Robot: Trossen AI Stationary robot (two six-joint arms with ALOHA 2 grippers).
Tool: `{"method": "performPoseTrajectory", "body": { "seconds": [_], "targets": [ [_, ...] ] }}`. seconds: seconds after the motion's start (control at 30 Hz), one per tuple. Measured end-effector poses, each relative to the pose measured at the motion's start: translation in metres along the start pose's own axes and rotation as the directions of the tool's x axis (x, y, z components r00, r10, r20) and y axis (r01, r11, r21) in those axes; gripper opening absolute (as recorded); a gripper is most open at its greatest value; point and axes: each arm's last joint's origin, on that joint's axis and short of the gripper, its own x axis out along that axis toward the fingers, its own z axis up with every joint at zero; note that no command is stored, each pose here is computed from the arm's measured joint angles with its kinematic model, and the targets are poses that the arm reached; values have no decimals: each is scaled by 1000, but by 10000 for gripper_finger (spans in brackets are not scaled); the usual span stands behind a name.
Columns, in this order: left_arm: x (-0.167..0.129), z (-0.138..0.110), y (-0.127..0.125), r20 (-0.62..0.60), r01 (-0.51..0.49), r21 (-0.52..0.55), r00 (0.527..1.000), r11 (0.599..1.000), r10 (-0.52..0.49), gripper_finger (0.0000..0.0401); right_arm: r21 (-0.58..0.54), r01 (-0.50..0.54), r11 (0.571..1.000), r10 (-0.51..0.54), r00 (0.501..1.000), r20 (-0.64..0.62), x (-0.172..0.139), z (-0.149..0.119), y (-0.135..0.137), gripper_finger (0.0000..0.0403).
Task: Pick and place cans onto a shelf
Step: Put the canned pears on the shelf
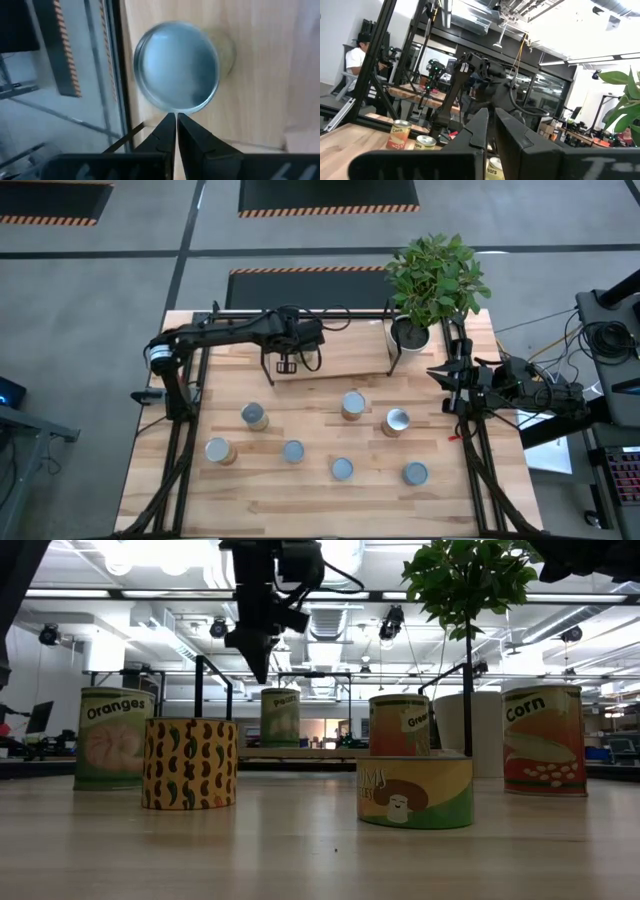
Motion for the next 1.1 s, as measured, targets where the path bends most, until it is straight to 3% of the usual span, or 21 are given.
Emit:
{"method": "performPoseTrajectory", "body": {
  "seconds": [0.13, 0.3, 0.5, 0.7, 1.1],
  "targets": [
    [-11, 9, 2, 134, 155, -54, 980, 987, -146, 0, -1, 0, 1000, 0, 1000, 0, 0, 0, 0, 22],
    [-23, 23, 6, 327, 297, -66, 908, 953, -260, 0, -4, 0, 1000, 0, 1000, 0, 0, 0, 0, 22],
    [-5, 30, 4, 320, 287, -81, 915, 954, -248, 0, -2, 0, 1000, 0, 1000, 0, 0, 0, 0, 22],
    [2, 26, 8, 219, 134, -116, 970, 984, -107, 0, -3, 0, 1000, 0, 1000, -1, 0, 0, 0, 22],
    [24, 8, 31, 132, 133, -180, 985, 975, -110, 0, -1, 0, 1000, 0, 1000, -1, 0, 0, 0, 22]
  ]
}}
